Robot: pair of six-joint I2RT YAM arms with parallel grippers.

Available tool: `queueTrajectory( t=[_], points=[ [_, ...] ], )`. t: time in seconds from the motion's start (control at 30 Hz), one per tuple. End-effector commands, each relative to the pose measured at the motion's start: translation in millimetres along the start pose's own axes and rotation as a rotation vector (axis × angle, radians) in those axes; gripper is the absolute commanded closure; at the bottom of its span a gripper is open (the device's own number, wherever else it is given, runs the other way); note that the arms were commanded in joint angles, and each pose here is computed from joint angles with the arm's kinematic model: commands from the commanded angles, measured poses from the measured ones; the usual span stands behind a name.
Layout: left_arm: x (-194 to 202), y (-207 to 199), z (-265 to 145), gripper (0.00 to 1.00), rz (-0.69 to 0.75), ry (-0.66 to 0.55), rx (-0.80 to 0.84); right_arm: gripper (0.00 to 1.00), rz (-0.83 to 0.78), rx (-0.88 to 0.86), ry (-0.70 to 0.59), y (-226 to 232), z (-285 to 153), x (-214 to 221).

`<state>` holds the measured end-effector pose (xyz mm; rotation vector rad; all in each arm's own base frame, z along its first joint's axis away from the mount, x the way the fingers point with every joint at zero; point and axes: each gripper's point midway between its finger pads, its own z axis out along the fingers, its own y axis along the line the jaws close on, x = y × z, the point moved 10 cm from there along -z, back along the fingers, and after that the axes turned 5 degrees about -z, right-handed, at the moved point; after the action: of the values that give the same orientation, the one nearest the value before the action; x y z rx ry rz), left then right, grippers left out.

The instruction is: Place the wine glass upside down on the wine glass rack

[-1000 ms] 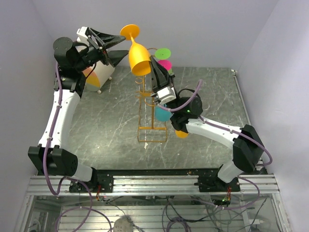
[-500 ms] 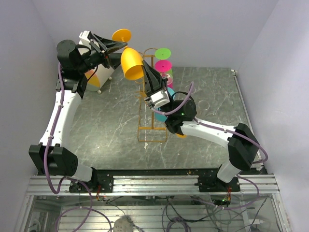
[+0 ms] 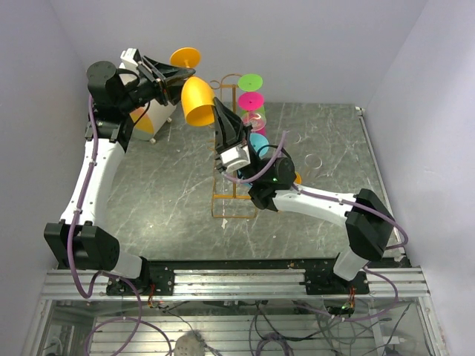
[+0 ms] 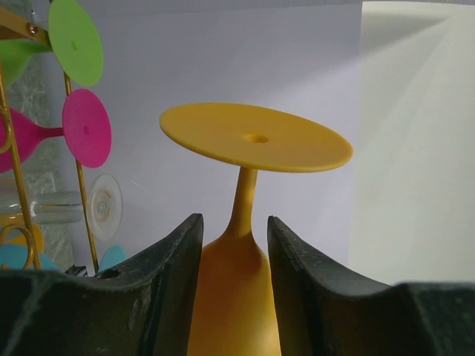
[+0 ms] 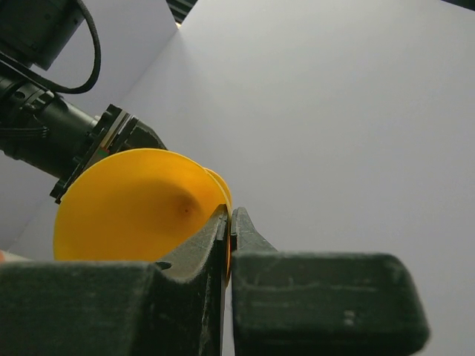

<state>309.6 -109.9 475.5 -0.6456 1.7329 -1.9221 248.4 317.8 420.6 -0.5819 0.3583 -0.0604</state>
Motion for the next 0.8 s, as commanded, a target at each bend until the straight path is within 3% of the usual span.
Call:
queueTrajectory(
  t=[0.0, 0.17, 0.27, 0.33, 0.37, 0.7, 0.77],
  points=[
    [7, -14, -13, 0.47, 0.045, -0.019, 0.019, 1.0, -0.064, 0.039, 0.019, 3, 1, -2],
    [6, -18, -17, 0.54, 0.081, -0.049, 0.014, 1.0, -0.097, 0.022, 0.033, 16, 0, -5],
    [5, -19, -18, 0.7, 0.089, -0.055, 0.024, 1.0, -0.116, 0.019, 0.04, 23, -1, -7],
    [5, -20, -18, 0.9, 0.098, -0.054, 0.039, 1.0, -0.118, 0.019, 0.044, 26, -2, -7],
    [4, -20, -18, 0.93, 0.096, -0.055, 0.038, 1.0, -0.118, 0.018, 0.044, 27, -2, -7],
    [5, -25, -21, 0.93, 0.177, -0.036, 0.146, 1.0, -0.022, -0.023, 0.012, 40, -8, -16],
    [4, -24, -20, 0.87, 0.16, -0.024, 0.152, 1.0, -0.014, -0.033, 0.008, 42, -10, -17]
  ],
)
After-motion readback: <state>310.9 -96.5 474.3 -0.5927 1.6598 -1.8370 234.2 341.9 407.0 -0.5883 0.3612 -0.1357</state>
